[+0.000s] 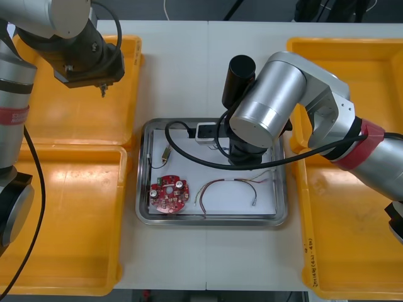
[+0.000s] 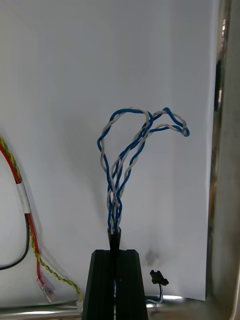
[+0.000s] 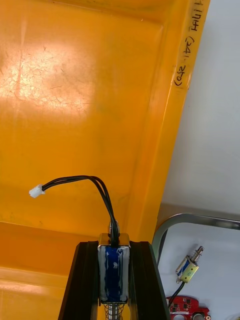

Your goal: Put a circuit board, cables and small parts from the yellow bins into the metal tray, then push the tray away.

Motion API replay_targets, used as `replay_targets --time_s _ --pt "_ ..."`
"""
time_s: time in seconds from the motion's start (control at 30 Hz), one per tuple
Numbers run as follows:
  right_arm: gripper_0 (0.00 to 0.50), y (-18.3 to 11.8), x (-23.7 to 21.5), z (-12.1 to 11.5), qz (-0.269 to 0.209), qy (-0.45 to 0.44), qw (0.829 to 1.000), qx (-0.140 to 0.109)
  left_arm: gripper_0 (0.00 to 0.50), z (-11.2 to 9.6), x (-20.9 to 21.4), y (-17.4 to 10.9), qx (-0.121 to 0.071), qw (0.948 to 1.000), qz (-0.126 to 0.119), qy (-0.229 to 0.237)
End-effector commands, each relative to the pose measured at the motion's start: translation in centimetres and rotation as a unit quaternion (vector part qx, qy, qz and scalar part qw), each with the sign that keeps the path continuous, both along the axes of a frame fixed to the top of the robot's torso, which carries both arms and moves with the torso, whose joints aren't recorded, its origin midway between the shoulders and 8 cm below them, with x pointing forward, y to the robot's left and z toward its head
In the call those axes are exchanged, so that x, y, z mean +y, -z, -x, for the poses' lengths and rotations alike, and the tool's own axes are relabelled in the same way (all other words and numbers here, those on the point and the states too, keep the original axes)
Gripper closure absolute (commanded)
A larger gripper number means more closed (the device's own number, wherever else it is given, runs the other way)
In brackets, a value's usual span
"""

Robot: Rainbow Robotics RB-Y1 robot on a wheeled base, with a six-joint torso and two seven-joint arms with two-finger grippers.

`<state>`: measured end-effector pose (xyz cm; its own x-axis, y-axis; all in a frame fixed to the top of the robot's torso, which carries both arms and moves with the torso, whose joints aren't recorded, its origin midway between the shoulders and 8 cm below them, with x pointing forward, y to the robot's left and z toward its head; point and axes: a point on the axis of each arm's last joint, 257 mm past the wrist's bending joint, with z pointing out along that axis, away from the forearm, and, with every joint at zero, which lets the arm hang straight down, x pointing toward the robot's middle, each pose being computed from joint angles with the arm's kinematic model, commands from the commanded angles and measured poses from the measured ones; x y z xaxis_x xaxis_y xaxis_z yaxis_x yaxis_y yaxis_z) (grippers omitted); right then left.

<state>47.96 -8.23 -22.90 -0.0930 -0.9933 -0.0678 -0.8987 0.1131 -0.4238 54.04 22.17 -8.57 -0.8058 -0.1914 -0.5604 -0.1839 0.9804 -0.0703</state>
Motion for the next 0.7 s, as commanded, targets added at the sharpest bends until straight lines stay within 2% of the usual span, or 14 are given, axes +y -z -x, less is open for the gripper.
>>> replay_targets --time_s 0.03,0.2,0.23,0.27,0.33,0.37,0.7 --pt "0.500 -0.78 1.86 -1.07 0.006 -0.031 0.999 -0.017 0.498 0.18 -0.23 -0.98 -0.015 0.9990 0.033 -0.026" --pt "0.488 -0.57 2.02 -1.61 0.005 -0.031 0.999 -0.022 0.498 0.16 -0.26 -1.06 -0.015 0.9990 0.033 -0.026" --pt "0.395 -0.57 2.02 -1.61 0.005 -0.032 0.999 -0.022 0.497 0.17 -0.18 -1.04 -0.015 0.9989 0.034 -0.027" --pt "0.218 -0.56 2.10 -1.58 0.005 -0.032 0.999 -0.021 0.499 0.17 -0.16 -0.99 -0.014 0.9989 0.034 -0.027" --pt "0.046 -0.58 2.05 -1.63 0.005 -0.032 0.999 -0.022 0.498 0.14 -0.18 -1.14 -0.016 0.9989 0.035 -0.027" --pt "0.000 -0.61 2.13 -1.67 0.004 -0.032 0.999 -0.024 0.500 0.14 -0.16 -1.10 -0.015 0.9989 0.035 -0.028" --pt "0.000 -0.99 2.25 -1.49 0.001 -0.029 0.999 -0.024 0.499 0.17 -0.18 -1.04 -0.015 0.9989 0.034 -0.027"
